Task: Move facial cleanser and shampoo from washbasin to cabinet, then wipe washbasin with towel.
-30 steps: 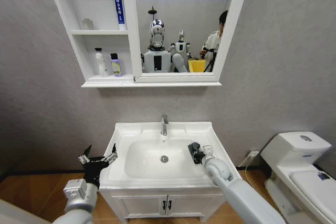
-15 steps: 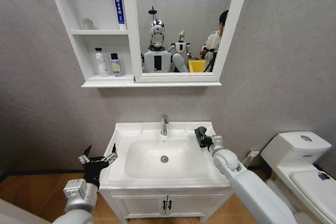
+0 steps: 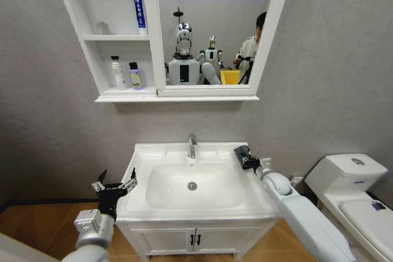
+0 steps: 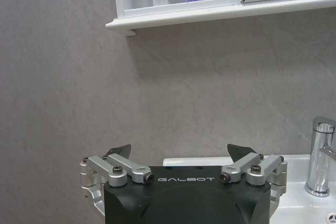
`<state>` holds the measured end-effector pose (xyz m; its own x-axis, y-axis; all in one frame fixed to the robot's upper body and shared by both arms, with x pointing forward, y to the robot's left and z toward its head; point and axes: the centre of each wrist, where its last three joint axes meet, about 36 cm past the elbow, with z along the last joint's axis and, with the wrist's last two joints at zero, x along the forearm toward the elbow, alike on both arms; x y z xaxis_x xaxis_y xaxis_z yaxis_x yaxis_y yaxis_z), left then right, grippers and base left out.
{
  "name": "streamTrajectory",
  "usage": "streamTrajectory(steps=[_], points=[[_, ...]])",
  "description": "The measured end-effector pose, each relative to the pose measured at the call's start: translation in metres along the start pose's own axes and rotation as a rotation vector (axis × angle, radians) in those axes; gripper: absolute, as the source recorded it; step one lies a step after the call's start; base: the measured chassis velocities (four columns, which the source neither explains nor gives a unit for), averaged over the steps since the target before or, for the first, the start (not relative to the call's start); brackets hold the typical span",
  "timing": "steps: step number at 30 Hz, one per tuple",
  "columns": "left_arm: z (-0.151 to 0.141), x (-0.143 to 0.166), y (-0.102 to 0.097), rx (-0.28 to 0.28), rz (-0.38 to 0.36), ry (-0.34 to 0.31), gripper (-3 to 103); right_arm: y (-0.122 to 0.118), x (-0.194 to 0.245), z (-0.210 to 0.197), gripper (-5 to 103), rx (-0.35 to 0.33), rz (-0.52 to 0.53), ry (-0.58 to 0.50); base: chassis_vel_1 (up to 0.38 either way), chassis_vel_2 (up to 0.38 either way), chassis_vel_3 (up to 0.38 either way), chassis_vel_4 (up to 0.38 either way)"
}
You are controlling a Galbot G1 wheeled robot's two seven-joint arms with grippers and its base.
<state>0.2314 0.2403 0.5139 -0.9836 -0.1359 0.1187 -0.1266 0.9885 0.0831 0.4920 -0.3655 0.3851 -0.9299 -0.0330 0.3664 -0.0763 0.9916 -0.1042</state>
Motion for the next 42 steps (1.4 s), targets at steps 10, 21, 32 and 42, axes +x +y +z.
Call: streamTrajectory(steps=[10,21,32,42], points=[[0.000,0.000,0.000,0.000,0.000,0.000,100,0.008,-0.007,0.000,81,0.015,0.055,0.003,0.000,0.000,0.000,0.000],[0.000,0.000,0.000,0.000,0.000,0.000,100,0.017,0.034,-0.038,100,0.006,0.122,-0.102,0.000,0.000,0.000,0.000],[0.000,0.000,0.000,0.000,0.000,0.000,100,0.091,0.171,-0.057,100,-0.014,0.216,-0.223,0.000,0.000,0.000,0.000],[0.000,0.000,0.000,0.000,0.000,0.000,100,0.140,0.259,-0.025,100,0.049,0.308,-0.258,0.000,0.000,0.000,0.000]])
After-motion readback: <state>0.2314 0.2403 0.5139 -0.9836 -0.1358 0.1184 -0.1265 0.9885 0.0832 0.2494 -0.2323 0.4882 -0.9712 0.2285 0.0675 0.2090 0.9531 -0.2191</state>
